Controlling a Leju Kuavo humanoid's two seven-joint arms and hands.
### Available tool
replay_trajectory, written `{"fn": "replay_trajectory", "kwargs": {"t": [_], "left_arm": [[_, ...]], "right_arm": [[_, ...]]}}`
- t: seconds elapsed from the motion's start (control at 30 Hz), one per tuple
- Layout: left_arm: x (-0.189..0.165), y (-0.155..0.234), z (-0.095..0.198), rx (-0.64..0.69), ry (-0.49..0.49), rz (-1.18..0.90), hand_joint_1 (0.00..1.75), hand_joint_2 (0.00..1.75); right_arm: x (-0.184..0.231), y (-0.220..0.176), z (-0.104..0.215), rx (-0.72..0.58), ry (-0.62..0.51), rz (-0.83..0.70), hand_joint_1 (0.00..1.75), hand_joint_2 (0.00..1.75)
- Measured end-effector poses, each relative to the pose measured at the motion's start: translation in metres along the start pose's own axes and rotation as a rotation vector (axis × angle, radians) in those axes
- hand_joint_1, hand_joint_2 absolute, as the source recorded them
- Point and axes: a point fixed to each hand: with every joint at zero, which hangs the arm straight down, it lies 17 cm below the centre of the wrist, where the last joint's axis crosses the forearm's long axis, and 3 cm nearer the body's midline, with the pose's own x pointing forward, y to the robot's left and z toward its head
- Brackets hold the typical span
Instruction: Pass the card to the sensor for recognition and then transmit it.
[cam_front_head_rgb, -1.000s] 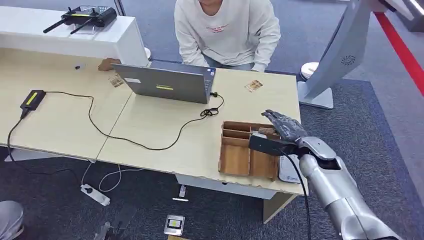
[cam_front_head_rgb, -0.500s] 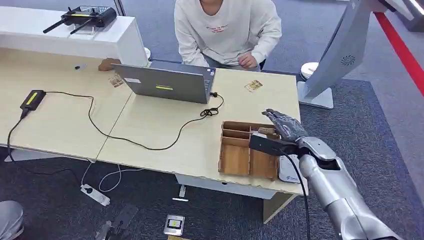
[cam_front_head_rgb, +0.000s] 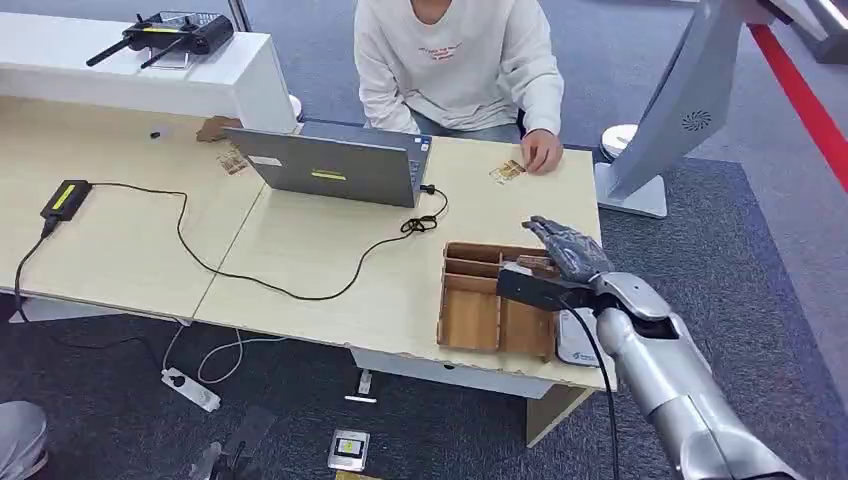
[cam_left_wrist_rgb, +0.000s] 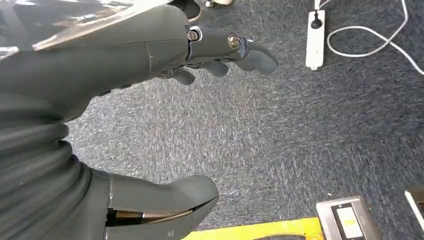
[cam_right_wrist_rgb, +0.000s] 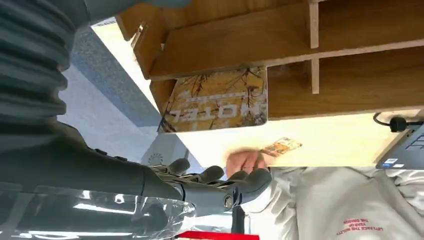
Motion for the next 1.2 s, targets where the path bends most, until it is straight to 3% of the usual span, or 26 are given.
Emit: {"fn": "replay_trajectory", "kwargs": {"t": [0.9, 0.93, 0.97, 1.2], "left_arm": [[-0.003, -0.001, -0.001, 0.0, 0.008, 0.008, 0.0, 1.75], [-0.003, -0.001, -0.001, 0.001, 0.009, 0.01, 0.0, 1.75], [-0.003, -0.001, -0.001, 0.002, 0.01, 0.011, 0.0, 1.75], [-0.004, -0.001, -0.001, 0.003, 0.013, 0.015, 0.0, 1.75]], "right_arm": [[0.004, -0.015, -0.006, -0.015, -0.015, 0.021, 0.0, 1.75], [0.004, -0.015, -0.006, -0.016, -0.014, 0.021, 0.79, 1.75], [0.004, -0.016, -0.006, -0.017, -0.015, 0.021, 1.75, 1.75], [0.006, -0.013, -0.005, -0.005, -0.022, 0.002, 1.75, 1.75]]}}
